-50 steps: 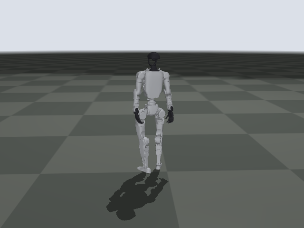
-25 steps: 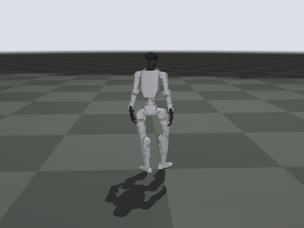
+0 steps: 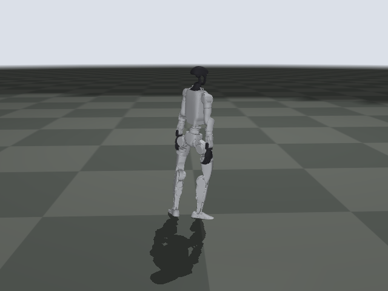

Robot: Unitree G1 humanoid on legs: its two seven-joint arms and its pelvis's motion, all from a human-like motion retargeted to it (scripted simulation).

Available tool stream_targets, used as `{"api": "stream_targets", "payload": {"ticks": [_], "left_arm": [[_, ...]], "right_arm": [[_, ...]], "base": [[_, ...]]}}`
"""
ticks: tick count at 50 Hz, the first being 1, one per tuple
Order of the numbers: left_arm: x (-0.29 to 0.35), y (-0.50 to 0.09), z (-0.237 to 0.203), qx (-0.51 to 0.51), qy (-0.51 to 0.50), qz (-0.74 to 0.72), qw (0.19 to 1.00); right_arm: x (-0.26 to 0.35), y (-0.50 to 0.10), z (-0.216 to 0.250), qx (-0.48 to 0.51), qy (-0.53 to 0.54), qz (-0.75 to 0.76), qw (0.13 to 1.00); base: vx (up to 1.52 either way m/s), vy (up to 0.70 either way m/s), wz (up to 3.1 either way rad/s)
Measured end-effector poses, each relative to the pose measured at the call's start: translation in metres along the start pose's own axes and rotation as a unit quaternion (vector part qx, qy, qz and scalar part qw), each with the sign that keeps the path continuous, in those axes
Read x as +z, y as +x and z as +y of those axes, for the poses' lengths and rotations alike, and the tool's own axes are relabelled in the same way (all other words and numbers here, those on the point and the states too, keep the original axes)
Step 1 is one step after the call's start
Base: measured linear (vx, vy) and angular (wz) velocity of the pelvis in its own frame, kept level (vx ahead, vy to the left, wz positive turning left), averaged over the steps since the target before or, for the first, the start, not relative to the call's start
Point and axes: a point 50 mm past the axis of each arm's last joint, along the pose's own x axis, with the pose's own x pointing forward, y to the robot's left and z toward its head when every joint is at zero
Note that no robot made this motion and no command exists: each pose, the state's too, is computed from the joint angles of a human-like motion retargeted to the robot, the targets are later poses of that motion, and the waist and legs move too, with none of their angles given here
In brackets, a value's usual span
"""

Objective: In place motions

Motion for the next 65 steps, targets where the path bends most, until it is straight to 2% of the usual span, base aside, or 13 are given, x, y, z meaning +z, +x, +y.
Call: {"api": "stream_targets", "payload": {"ticks": [11,23,40,45,55,65], "left_arm": [[0.014,0.005,-0.019,-0.018,0.026,-0.017,0.999],[0.044,0.003,-0.024,-0.01,0.128,-0.052,0.99],[0.019,0.004,-0.017,-0.008,0.065,-0.011,0.998],[0.02,0.003,-0.014,-0.004,0.068,-0.013,0.998],[0.004,0.002,-0.008,-0.002,0.056,0.021,0.998],[0.025,0.001,-0.012,-0.013,0.094,0.002,0.995]], "right_arm": [[0.054,-0.007,-0.006,-0.002,-0.073,-0.073,0.995],[0.029,-0.005,-0.017,-0.011,-0.013,-0.021,1.0],[-0.044,-0.001,0.013,0.009,0.034,0.091,0.995],[-0.032,0.0,0.016,0.016,0.035,0.066,0.997],[0.015,0.0,0.007,0.011,-0.034,-0.017,0.999],[0.022,-0.002,-0.001,-0.002,-0.017,-0.026,1.0]], "base": [[0.06,-0.12,-1.42],[0.05,0.05,-1.01],[0.13,0.09,-0.28],[0.03,0.08,-0.25],[0.05,0.07,-0.12],[0.02,0.06,0.47]]}}
